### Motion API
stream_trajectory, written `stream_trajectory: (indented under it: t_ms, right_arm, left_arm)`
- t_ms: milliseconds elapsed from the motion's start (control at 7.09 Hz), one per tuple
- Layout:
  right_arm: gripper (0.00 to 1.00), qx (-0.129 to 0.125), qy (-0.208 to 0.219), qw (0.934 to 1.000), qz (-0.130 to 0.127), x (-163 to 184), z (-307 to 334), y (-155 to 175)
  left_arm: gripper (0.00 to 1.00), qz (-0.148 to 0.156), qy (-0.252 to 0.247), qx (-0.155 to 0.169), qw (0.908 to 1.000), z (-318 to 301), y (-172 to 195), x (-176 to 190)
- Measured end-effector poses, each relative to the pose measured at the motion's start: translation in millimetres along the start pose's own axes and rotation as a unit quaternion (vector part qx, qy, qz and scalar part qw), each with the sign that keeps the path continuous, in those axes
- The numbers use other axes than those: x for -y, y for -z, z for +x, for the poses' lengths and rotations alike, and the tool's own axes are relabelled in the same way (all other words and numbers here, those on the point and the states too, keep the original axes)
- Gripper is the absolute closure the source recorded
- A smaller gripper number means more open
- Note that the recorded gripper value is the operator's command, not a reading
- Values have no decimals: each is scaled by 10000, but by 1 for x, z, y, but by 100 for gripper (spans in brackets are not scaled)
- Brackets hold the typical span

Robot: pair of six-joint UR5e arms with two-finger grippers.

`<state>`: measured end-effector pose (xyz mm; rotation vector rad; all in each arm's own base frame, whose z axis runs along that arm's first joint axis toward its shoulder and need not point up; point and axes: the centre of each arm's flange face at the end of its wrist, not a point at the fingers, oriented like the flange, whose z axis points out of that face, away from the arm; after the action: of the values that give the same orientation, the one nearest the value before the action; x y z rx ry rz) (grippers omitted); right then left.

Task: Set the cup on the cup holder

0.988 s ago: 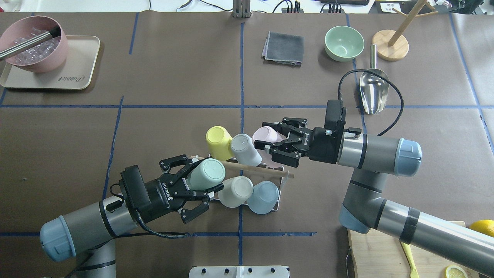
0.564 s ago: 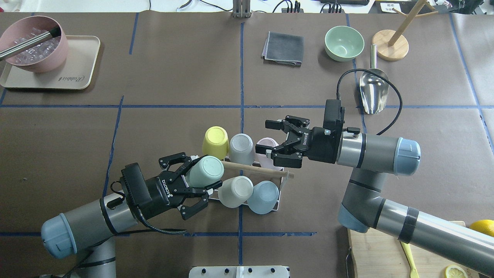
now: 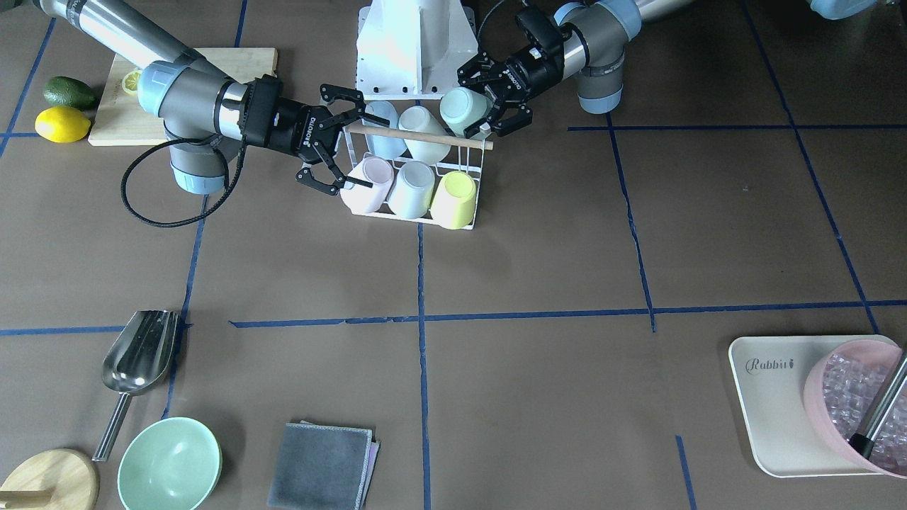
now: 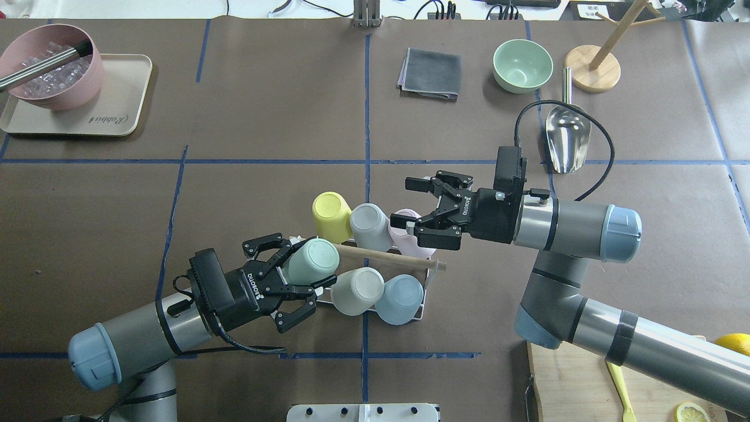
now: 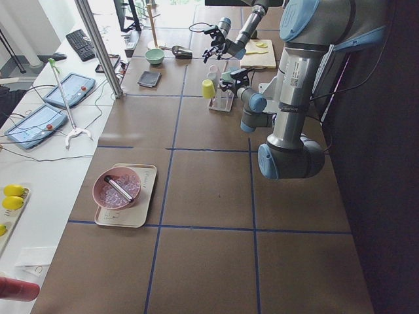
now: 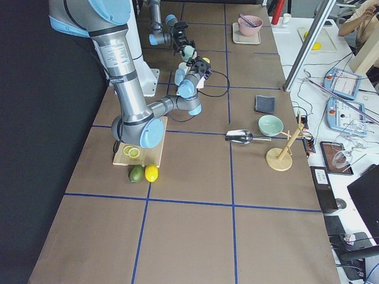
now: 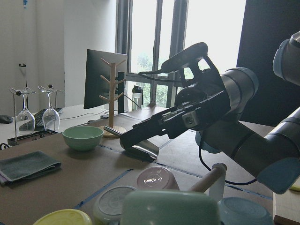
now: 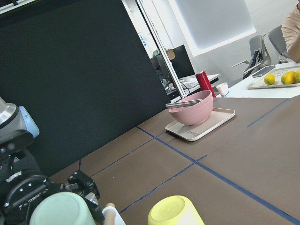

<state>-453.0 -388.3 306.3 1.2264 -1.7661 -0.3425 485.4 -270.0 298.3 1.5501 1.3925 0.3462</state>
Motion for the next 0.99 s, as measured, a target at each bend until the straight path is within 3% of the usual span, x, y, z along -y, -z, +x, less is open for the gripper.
stream_trajectory:
  t_ms: [282, 564, 847, 988]
  right_arm:
    - [0, -129, 110, 9998, 56, 32, 10, 4]
    - [0, -503, 320, 9980, -202, 99, 39, 12]
    - [0, -1209, 331, 9901, -628, 165, 74, 28]
    - [0, -1673, 194, 9818, -878, 186, 88, 33]
  left_arm:
    - [0, 28, 3, 5, 10000, -1, 1, 1]
    - [0, 101, 47, -7, 9999, -2, 2, 3]
    - [0, 214, 92, -26, 9997, -3, 4, 9]
    - [0, 282, 96, -9, 9996, -7, 5, 14]
